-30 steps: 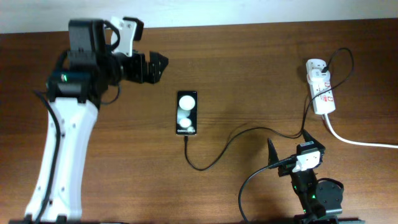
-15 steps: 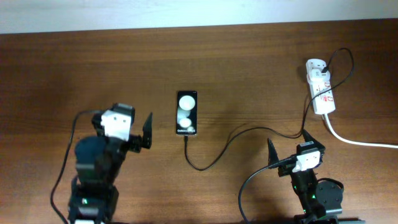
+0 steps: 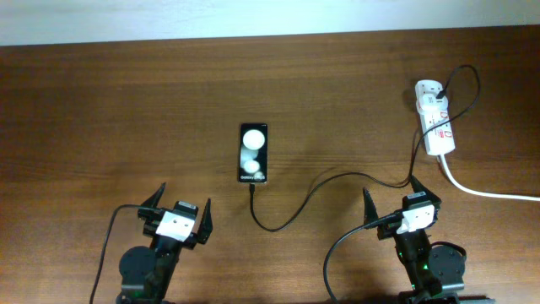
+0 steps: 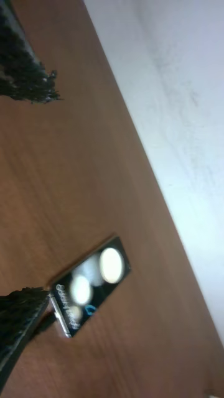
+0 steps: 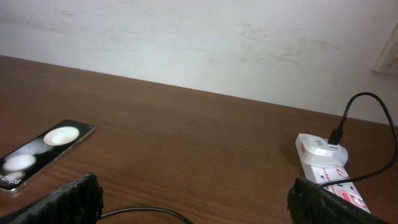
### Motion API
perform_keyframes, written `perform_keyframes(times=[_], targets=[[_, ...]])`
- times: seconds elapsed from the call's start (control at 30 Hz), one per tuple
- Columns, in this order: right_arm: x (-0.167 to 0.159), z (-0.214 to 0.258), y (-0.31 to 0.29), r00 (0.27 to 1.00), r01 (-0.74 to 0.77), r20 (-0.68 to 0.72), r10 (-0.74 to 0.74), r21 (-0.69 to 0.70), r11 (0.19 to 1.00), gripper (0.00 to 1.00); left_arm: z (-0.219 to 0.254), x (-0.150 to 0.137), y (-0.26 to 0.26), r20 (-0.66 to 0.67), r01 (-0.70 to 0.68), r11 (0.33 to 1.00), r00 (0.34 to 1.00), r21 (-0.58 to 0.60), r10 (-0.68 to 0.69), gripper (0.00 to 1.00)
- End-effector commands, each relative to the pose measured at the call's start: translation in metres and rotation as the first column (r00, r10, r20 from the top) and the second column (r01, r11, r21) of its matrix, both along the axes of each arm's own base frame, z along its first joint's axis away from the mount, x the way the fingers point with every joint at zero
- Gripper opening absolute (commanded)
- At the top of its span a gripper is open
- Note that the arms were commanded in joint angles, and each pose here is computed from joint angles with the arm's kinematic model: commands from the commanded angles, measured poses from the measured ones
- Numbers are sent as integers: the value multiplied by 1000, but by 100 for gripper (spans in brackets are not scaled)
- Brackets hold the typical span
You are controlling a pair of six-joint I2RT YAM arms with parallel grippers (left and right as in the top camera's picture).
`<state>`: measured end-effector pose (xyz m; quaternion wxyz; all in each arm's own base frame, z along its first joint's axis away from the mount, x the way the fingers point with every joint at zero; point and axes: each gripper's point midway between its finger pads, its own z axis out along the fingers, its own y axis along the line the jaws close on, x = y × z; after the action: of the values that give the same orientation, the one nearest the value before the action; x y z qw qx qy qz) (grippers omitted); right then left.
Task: Plug charger to phone and switch on socket
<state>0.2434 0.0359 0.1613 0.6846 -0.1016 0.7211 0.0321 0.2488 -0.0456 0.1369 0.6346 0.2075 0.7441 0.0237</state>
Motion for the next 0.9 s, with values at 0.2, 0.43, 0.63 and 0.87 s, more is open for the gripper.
perform_keyframes(times=[0.2, 0.43, 0.63, 0.87], targets=[[-1, -2, 4, 1000, -19, -3, 19, 5, 1000, 99, 23, -5, 16, 131, -67, 997, 989, 26, 63, 99], [-1, -2, 4, 1000, -19, -3, 19, 5, 1000, 99, 23, -5, 16, 131, -67, 997, 989, 27, 63, 99], [-1, -2, 4, 1000, -19, -3, 19, 5, 1000, 99, 23, -5, 16, 131, -67, 997, 989, 27, 63, 99], [-1, -2, 4, 1000, -19, -3, 19, 5, 1000, 99, 23, -5, 16, 131, -67, 997, 989, 27, 63, 99]])
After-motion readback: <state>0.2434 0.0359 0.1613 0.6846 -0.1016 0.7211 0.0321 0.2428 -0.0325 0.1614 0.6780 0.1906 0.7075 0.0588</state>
